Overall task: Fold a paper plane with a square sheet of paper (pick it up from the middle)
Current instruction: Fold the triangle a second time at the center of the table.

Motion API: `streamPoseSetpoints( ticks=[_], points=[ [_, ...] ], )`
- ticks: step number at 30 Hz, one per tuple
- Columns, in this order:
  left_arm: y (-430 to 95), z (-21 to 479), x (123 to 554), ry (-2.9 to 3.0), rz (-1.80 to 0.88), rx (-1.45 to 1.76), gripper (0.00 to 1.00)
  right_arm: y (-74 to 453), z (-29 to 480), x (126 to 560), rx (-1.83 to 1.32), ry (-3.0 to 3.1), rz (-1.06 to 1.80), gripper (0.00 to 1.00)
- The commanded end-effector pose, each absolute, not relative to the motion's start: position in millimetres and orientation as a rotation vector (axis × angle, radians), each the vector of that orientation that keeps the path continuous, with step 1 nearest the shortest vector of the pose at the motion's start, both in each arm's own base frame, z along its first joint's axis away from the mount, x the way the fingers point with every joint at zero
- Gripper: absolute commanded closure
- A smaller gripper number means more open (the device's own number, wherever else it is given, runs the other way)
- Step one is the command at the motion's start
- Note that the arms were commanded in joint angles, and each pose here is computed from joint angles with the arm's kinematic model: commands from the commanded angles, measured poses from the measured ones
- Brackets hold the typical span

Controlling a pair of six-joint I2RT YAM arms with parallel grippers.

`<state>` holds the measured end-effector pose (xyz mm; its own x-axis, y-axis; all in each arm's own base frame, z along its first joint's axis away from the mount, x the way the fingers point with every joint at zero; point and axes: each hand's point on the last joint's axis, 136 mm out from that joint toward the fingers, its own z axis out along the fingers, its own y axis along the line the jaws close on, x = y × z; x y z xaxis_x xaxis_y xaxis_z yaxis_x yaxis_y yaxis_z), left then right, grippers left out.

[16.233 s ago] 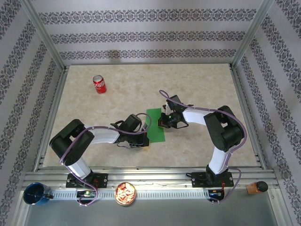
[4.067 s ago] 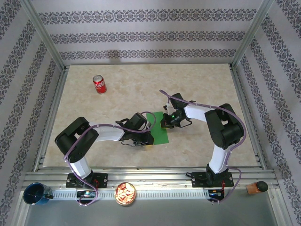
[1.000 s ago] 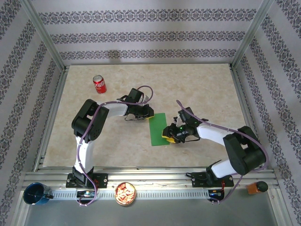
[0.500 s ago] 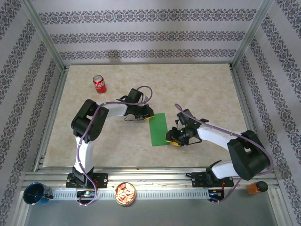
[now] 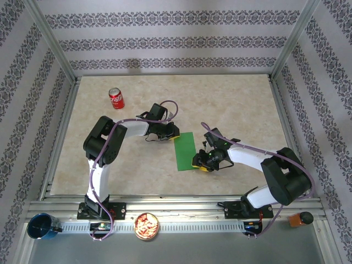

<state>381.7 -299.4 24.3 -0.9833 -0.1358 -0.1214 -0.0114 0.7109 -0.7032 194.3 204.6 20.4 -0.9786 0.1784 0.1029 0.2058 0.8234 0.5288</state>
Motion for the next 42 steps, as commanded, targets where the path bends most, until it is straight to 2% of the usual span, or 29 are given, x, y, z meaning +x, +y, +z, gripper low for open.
streamPoseSetpoints(
  ticks=[1, 10, 23, 42],
  points=[
    [-288, 10, 367, 2.834, -1.092, -0.179, 0.82, 226, 32, 209, -0.274, -2.96, -1.008, 0.6],
    [-288, 7, 367, 2.845, -1.095, -0.19, 0.82, 235, 43, 220, -0.311, -2.955, -1.113, 0.61],
    [-282, -1, 364, 2.878, -1.067, -0.237, 0.82, 194, 29, 197, -0.452, -3.003, -0.895, 0.59],
    [-283, -2, 365, 2.876, -1.081, -0.243, 0.82, 205, 17, 195, -0.408, -2.941, -0.929, 0.62]
  ],
)
